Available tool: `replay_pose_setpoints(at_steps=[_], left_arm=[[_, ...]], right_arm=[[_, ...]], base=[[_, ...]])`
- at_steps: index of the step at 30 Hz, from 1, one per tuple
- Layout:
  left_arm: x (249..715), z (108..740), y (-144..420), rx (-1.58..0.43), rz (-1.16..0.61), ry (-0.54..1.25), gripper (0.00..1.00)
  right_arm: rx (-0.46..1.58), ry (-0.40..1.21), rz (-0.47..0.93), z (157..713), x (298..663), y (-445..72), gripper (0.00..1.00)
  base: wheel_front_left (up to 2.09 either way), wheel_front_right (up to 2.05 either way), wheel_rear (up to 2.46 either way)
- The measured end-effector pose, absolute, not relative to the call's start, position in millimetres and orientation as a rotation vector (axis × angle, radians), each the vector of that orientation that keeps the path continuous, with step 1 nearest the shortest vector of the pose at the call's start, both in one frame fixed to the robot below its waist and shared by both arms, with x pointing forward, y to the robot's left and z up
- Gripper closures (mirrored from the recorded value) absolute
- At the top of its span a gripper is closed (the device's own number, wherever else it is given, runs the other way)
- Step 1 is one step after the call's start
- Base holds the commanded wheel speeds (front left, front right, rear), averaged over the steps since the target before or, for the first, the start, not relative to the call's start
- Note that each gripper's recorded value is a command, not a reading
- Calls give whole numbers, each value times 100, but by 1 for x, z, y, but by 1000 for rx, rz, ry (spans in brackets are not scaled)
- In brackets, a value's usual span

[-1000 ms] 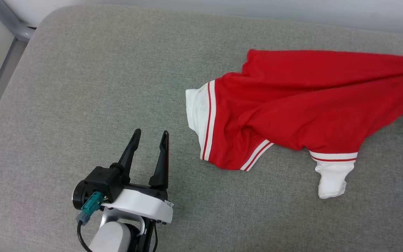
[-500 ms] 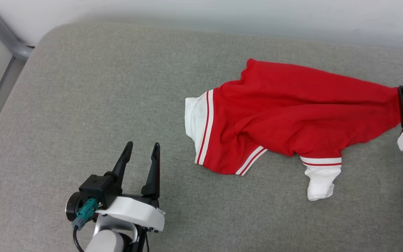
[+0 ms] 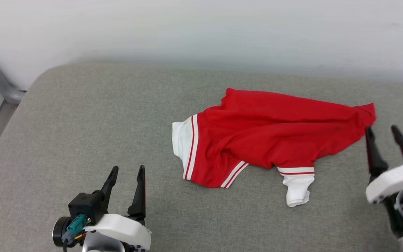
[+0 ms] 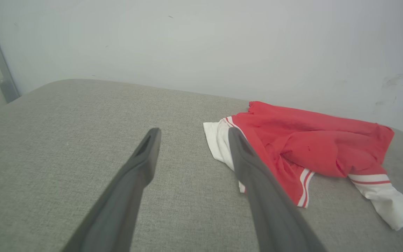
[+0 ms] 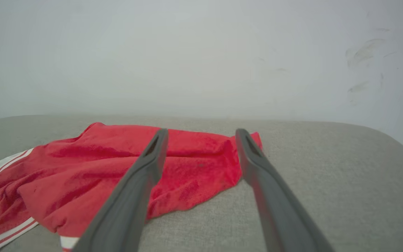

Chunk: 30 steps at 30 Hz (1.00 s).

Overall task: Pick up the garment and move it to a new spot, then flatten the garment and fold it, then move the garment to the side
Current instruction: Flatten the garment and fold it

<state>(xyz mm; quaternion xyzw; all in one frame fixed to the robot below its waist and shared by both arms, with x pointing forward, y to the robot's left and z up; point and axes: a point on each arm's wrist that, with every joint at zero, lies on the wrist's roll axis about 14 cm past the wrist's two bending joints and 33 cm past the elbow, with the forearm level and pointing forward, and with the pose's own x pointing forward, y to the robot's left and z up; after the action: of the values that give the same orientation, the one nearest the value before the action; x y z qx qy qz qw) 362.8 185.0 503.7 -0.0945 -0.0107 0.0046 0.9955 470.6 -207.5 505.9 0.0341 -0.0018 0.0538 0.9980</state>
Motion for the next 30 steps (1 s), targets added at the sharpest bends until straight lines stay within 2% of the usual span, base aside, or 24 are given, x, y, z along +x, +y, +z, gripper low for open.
replay_pose_setpoints(at_steps=[9,16,23,30], left_arm=[[355,504,179,-191,-8,-7,0],[358,505,174,-195,-23,-2,0],[367,502,169,-197,-37,6,0],[375,496,170,-204,-24,12,0]], right_arm=[[92,5,124,502,405,-185,0],[112,272,123,456,368,-180,0],[88,587,238,413,354,-159,0],[-40,702,460,415,374,-112,0]], base=[[0,0,0],[0,0,0],[0,0,0],[0,0,0]])
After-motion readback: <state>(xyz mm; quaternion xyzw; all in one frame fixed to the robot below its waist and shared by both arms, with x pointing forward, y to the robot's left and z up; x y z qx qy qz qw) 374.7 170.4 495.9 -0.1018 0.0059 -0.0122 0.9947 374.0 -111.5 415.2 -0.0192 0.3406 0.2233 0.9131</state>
